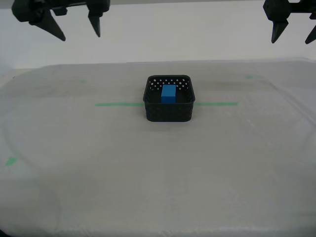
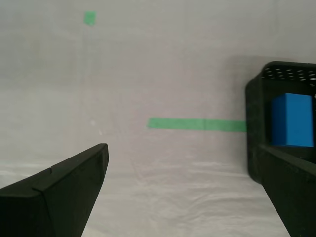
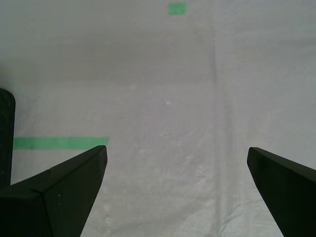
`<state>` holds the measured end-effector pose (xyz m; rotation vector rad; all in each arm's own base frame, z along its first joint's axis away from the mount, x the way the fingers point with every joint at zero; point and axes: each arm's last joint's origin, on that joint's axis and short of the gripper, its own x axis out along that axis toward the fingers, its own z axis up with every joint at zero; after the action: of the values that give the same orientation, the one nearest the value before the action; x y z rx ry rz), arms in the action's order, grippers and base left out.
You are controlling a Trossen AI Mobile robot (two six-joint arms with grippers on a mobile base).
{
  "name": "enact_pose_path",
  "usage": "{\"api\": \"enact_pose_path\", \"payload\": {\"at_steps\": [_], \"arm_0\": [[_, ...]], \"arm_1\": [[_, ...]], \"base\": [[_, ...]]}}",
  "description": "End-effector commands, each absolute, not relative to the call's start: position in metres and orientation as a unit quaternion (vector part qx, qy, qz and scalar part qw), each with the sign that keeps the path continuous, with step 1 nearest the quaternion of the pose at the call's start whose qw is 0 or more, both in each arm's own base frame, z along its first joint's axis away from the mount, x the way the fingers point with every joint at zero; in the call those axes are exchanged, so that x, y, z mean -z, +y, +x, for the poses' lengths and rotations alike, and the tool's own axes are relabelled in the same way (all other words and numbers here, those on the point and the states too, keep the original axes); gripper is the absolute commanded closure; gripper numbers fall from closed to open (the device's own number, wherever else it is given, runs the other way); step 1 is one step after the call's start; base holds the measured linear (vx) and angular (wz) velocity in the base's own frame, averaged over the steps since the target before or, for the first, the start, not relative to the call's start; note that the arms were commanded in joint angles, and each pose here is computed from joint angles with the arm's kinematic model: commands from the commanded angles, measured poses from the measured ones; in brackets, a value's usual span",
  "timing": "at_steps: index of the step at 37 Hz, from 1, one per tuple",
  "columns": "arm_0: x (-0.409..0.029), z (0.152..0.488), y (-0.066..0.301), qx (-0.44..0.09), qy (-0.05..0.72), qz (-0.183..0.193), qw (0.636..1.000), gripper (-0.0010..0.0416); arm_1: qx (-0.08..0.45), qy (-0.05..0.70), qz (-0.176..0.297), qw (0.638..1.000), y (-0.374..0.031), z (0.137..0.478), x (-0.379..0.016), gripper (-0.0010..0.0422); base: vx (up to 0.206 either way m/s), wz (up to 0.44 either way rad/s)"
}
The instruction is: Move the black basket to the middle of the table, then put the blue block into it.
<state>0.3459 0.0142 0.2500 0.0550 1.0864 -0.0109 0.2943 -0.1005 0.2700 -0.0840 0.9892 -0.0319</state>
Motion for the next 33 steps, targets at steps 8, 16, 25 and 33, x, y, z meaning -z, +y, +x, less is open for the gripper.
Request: {"api": "enact_pose_path", "payload": {"at_steps": [8,16,25,33], "arm_0": [[-0.25,0.346,0.014,0.004,0.516,0.026,0.856,0.0007],[-0.25,0.346,0.014,0.004,0.515,0.026,0.857,0.0007],[-0.251,0.347,0.014,0.004,0.513,0.026,0.858,0.0007],[-0.251,0.347,0.014,0.004,0.512,0.026,0.859,0.0007]], "arm_1": [[-0.001,0.453,-0.044,0.891,-0.064,0.292,-0.26,0.0011],[-0.001,0.448,-0.055,0.893,-0.039,0.296,-0.254,0.0011],[-0.014,0.419,-0.037,0.907,-0.021,0.304,-0.255,0.0011],[-0.027,0.385,0.001,0.923,-0.017,0.309,-0.256,0.0011]], "base": [[0.0,0.0],[0.0,0.0],[0.0,0.0],[0.0,0.0]]}}
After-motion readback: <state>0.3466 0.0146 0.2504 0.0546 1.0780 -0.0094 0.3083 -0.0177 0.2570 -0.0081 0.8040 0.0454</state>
